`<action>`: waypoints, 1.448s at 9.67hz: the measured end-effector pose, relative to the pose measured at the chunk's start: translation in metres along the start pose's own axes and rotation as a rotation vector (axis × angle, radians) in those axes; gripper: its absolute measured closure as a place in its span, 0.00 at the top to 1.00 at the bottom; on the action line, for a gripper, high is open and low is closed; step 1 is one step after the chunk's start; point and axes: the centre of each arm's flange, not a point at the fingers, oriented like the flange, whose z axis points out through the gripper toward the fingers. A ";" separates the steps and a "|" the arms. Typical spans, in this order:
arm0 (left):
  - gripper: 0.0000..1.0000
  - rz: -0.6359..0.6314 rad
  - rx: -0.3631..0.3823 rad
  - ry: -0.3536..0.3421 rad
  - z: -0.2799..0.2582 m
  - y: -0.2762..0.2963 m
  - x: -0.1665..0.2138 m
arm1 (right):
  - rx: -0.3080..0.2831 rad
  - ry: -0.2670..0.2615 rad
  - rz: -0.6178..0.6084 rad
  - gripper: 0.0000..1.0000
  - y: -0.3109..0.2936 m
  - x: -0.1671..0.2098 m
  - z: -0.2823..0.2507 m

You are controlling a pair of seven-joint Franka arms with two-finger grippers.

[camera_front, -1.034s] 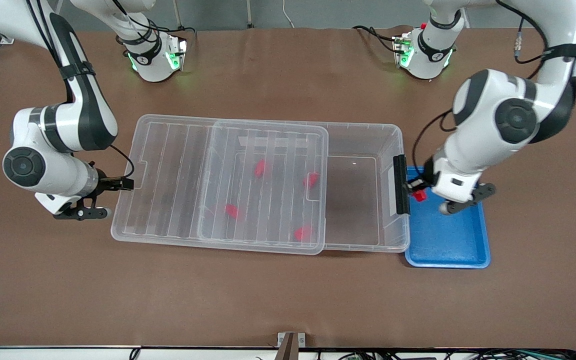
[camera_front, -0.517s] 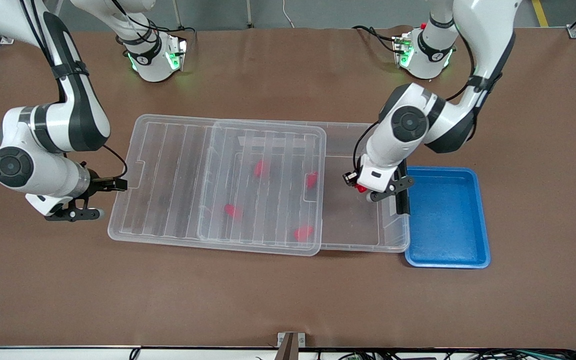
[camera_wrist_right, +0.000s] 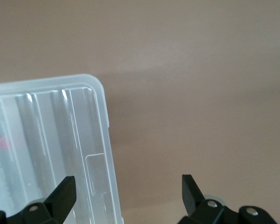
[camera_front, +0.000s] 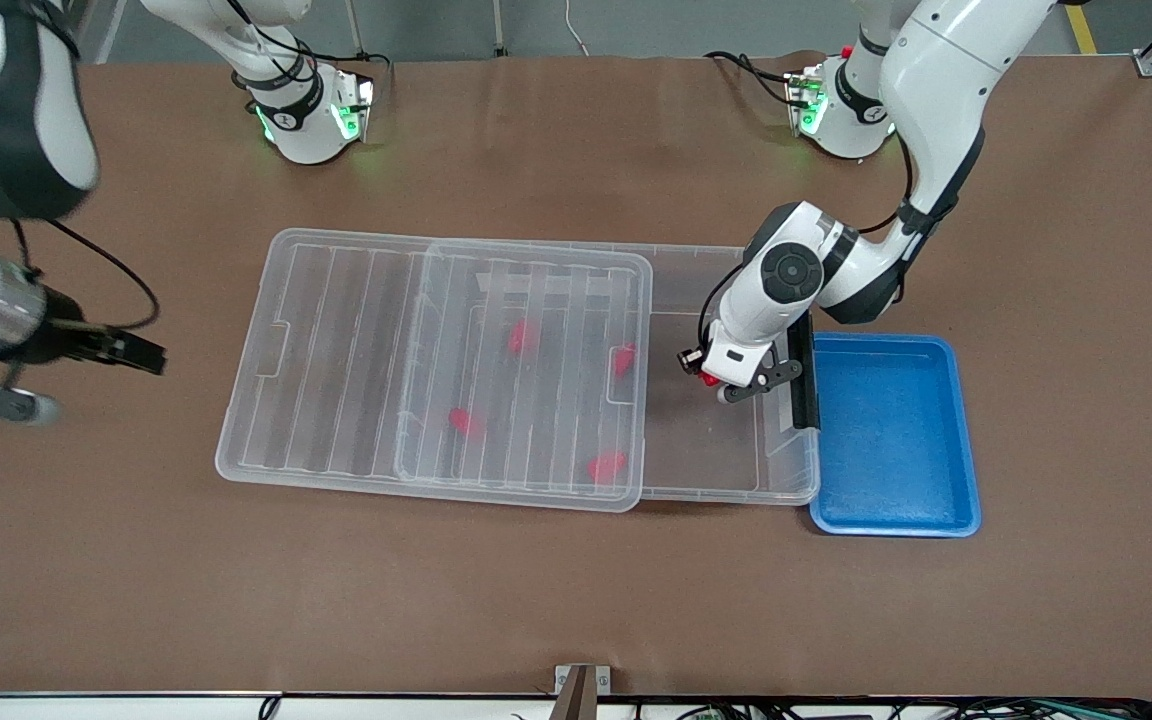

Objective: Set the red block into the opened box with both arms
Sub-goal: 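Carry the red block over the opened box and lower it with the left gripper, then open the left gripper and withdraw it from the box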

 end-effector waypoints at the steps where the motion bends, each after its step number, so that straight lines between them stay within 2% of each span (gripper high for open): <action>1: 0.36 0.017 0.005 0.004 0.006 0.000 -0.001 | 0.017 0.022 0.030 1.00 0.018 -0.017 -0.033; 2: 0.49 0.023 0.001 0.012 0.005 0.001 0.002 | 0.047 0.014 0.061 1.00 0.037 -0.035 -0.057; 4: 0.75 0.016 -0.022 0.045 -0.019 0.012 0.018 | 0.077 -0.013 0.048 1.00 0.071 -0.060 -0.081; 5: 0.91 0.010 -0.006 0.058 -0.046 0.020 0.030 | 0.080 -0.023 0.035 1.00 0.078 -0.064 -0.083; 6: 1.00 -0.003 0.030 0.072 -0.091 0.029 0.044 | 0.080 -0.026 0.031 1.00 0.081 -0.063 -0.081; 8: 1.00 -0.035 0.092 0.098 -0.201 0.041 0.064 | 0.081 -0.029 0.026 1.00 0.080 -0.060 -0.077; 10: 1.00 0.024 0.099 0.129 -0.285 0.035 0.080 | 0.081 -0.030 0.025 1.00 0.080 -0.060 -0.076; 14: 1.00 0.146 0.114 0.199 -0.389 -0.069 0.143 | 0.081 -0.032 0.025 1.00 0.080 -0.060 -0.075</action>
